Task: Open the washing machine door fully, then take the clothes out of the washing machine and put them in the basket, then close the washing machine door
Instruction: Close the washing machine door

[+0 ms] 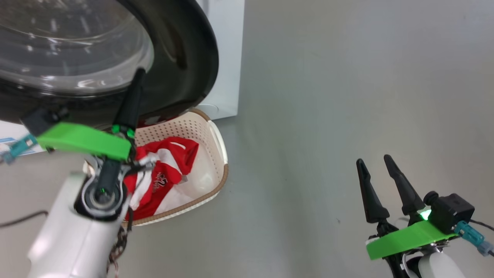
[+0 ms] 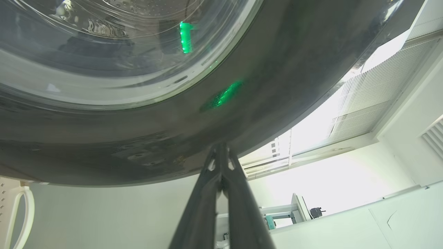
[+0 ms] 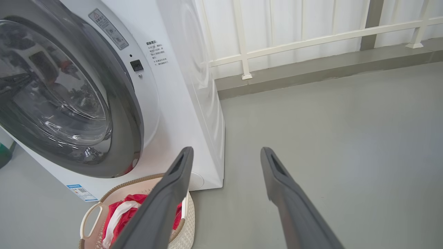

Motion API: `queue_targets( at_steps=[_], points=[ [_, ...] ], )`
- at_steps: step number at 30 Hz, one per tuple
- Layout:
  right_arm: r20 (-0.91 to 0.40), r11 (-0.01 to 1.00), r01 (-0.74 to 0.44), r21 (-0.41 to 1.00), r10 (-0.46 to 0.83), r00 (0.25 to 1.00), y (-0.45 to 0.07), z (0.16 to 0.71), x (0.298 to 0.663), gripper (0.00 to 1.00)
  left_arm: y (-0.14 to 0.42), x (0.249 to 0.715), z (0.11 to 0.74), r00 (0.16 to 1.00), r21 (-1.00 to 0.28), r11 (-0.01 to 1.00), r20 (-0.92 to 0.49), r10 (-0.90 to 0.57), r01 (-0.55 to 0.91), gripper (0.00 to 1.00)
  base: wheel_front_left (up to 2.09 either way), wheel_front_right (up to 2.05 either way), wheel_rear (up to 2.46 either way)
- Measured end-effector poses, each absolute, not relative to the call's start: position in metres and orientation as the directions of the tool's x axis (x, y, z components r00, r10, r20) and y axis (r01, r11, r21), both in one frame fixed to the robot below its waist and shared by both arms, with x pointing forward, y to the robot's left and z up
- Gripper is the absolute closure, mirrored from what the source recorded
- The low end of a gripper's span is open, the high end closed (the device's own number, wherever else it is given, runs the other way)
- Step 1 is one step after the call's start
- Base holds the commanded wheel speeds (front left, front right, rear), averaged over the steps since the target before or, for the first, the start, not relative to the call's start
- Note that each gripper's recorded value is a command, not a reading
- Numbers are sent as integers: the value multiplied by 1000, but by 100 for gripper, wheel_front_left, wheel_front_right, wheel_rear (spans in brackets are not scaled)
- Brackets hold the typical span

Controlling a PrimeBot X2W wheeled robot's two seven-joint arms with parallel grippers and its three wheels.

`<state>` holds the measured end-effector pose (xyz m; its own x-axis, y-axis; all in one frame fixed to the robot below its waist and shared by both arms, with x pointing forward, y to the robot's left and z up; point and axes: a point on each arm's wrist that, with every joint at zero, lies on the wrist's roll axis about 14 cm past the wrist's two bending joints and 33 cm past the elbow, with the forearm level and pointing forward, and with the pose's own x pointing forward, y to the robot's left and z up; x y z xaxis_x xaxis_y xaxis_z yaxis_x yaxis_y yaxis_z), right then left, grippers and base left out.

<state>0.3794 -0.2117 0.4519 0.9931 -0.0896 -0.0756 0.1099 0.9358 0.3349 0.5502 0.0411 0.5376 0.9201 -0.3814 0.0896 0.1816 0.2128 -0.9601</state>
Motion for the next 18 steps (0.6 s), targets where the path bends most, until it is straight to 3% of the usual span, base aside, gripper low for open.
queue_targets(
  at_steps=[6,8,12,13,16,18],
  points=[
    [-79,938,90,336,-67,995,-204,451,374,0,59,529,521,940,-966,225,43,-339,125,88,0,0,0],
    [-75,937,82,339,-59,995,-201,452,373,0,67,521,515,948,-967,231,28,-318,106,80,0,0,0],
    [-70,945,62,321,-41,997,-196,455,370,0,81,502,503,959,-968,242,-7,-283,64,54,0,0,0],
    [-71,945,60,321,-39,997,-195,454,368,0,86,498,500,961,-967,248,-18,-275,53,35,0,0,0],
    [-74,944,57,324,-34,997,-193,453,365,0,99,483,490,970,-964,264,-45,-240,21,4,0,0,0],
    [-64,945,47,324,-27,998,-191,456,365,0,106,474,484,973,-962,274,-61,-221,2,0,0,0,0]
  ],
)
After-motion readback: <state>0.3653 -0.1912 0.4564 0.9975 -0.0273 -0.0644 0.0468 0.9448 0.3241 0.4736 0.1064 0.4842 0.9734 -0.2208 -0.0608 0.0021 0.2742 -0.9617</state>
